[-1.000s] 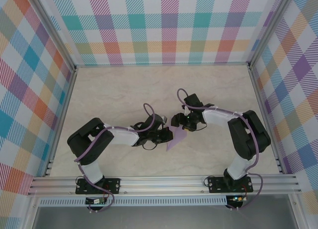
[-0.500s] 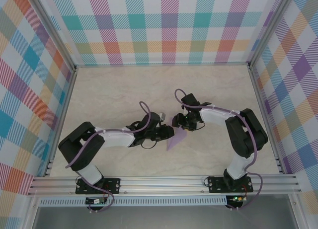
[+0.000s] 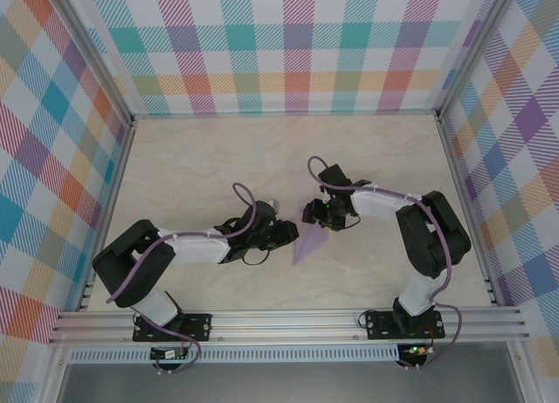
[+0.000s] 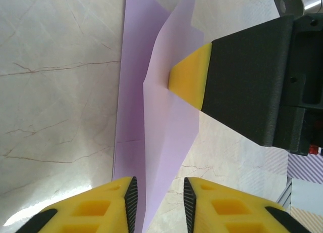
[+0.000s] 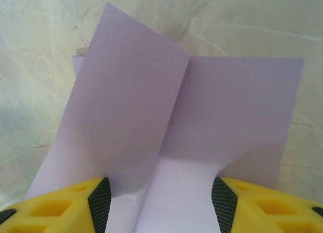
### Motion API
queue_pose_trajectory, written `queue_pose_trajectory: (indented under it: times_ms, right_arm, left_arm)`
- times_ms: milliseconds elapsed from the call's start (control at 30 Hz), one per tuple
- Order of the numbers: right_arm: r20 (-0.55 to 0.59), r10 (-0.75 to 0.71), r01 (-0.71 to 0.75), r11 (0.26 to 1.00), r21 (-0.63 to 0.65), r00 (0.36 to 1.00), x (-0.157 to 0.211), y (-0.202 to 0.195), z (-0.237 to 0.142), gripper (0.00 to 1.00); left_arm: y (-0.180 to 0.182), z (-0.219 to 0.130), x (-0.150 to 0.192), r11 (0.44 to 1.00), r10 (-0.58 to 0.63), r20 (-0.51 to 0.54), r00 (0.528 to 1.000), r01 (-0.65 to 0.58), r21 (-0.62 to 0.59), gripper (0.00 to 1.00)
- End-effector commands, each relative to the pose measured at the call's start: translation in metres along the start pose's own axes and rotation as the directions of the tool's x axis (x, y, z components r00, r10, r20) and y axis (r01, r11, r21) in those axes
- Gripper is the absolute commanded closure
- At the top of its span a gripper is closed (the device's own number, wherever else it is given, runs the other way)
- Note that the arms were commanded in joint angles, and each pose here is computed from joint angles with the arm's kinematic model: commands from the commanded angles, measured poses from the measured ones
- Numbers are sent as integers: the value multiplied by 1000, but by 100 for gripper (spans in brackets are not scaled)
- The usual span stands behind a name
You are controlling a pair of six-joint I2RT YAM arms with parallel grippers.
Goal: Fold a paper plane with a square sheet of paper (pick it up from the middle)
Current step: Fourth fold the wing at the center of the table.
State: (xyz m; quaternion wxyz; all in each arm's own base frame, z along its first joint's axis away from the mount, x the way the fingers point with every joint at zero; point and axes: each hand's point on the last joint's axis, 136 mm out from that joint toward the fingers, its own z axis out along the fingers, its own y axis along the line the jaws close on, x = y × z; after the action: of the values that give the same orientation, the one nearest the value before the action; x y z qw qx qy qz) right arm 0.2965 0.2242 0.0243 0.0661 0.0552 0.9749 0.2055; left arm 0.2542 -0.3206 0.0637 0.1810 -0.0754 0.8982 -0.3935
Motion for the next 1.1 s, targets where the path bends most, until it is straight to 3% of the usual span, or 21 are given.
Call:
queue_pose_trajectory:
  times_ms: [0, 433, 833, 1067]
  right_arm:
    - [-21, 27, -25, 997, 69, 999, 10, -17, 1, 41]
    - [0, 15, -15, 999, 45, 1000, 11, -11, -16, 41]
    - [38, -58, 62, 992, -114, 998, 21, 9, -35, 38]
    - [38, -34, 38, 993, -115, 999, 19, 5, -32, 38]
  left_arm:
    - [-5, 8, -5, 1000, -5, -10, 1000, 5, 27, 74]
    - [-10, 22, -4, 997, 10, -59, 998, -6, 72, 96]
    - [-19, 32, 5, 993, 68, -158, 985, -51, 109, 100]
    - [-19, 35, 8, 991, 86, -192, 978, -64, 117, 100]
